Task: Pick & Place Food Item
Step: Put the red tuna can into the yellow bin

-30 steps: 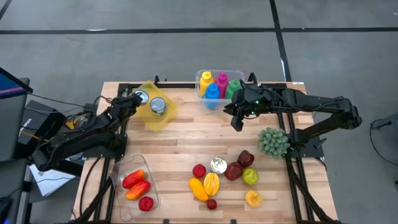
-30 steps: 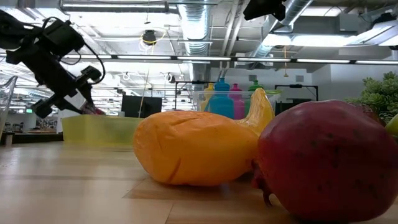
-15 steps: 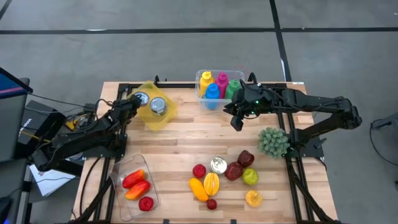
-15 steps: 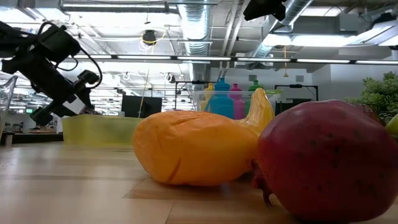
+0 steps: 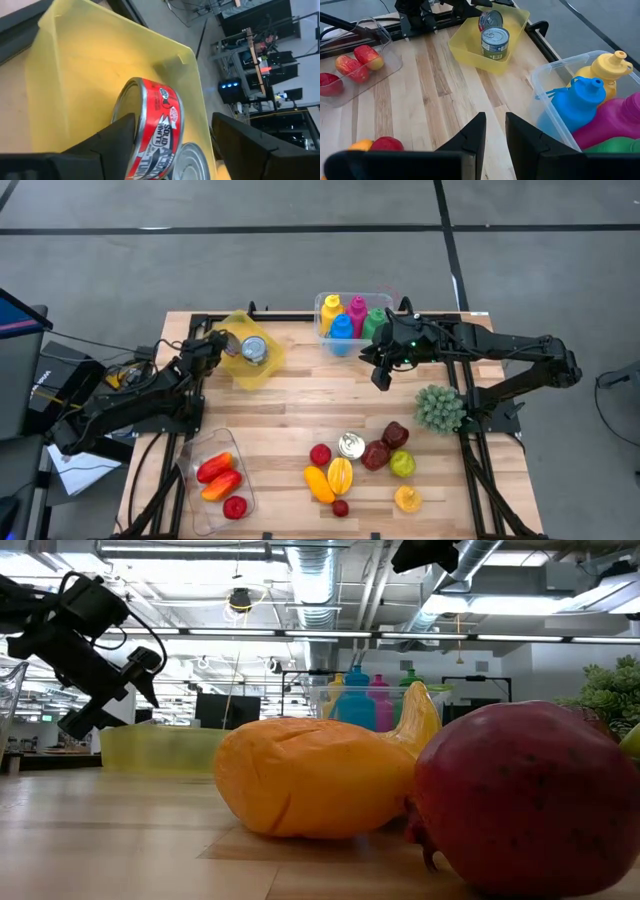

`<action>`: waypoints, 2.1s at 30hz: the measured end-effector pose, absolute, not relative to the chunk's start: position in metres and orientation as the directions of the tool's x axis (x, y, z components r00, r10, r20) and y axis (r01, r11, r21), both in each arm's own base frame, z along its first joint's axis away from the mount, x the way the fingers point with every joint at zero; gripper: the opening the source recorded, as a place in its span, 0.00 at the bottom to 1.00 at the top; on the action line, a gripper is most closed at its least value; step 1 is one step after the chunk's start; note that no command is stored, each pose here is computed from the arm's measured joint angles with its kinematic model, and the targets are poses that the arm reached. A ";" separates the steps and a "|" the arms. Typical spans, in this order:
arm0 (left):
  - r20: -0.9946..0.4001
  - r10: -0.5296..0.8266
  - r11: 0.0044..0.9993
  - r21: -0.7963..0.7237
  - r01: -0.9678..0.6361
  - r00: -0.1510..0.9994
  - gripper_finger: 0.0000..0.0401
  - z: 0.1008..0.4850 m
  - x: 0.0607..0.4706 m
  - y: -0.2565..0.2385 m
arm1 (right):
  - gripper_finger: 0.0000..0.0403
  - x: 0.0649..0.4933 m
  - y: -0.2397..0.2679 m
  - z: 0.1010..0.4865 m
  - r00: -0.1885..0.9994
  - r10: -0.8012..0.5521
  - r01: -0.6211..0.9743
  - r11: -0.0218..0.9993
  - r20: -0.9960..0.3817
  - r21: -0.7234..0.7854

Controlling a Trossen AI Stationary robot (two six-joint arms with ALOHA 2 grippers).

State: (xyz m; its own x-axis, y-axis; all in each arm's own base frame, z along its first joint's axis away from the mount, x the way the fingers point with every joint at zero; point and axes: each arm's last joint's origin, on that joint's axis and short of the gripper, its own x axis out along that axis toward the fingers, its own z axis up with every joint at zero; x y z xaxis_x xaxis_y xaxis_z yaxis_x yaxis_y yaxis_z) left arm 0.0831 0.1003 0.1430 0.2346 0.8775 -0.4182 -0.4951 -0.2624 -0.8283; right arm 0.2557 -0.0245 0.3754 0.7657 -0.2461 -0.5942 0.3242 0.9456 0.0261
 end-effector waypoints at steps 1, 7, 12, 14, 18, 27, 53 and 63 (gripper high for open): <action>-0.414 0.880 -0.261 -0.831 -0.491 0.233 0.64 0.144 0.083 0.101 | 0.17 0.256 -0.024 0.375 0.766 -0.246 0.324 0.946 -0.594 0.026; -0.368 0.896 -0.206 -0.841 -0.501 0.248 0.66 0.151 0.084 0.105 | 0.17 0.256 -0.024 0.375 0.766 -0.246 0.324 0.946 -0.594 0.027; -0.330 0.908 -0.157 -0.839 -0.520 0.258 0.66 0.168 0.087 0.108 | 0.17 0.256 -0.024 0.375 0.767 -0.243 0.321 0.947 -0.594 0.027; -0.348 0.900 -0.166 -0.829 -0.534 0.261 0.66 0.169 0.087 0.108 | 0.17 0.256 -0.024 0.375 0.767 -0.243 0.321 0.947 -0.594 0.027; -0.363 0.888 -0.164 -0.823 -0.544 0.282 0.64 0.171 0.088 0.107 | 0.17 0.256 -0.024 0.375 0.766 -0.244 0.322 0.946 -0.595 0.027; -0.285 0.886 0.015 -0.771 -0.636 0.365 0.49 0.215 0.100 0.108 | 0.17 0.256 -0.024 0.375 0.766 -0.245 0.323 0.946 -0.595 0.026; -0.879 0.396 0.077 -0.255 -0.964 0.264 0.00 0.238 0.155 0.096 | 0.17 0.256 -0.026 0.366 0.745 -0.247 0.312 0.950 -0.619 -0.004; -0.906 0.397 0.073 -0.127 -0.989 0.146 0.00 0.220 0.158 0.101 | 0.17 0.257 -0.032 0.359 0.740 -0.264 0.329 0.944 -0.619 -0.009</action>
State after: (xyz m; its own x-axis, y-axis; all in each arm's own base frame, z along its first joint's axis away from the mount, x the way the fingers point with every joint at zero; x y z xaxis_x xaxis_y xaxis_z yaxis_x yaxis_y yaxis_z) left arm 0.1582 0.1006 0.2199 0.1459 0.3968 -0.9062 -0.9892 0.0734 -0.1271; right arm 0.2572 -0.0316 0.3588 0.7401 -0.2637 -0.6186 0.3288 0.9443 -0.0092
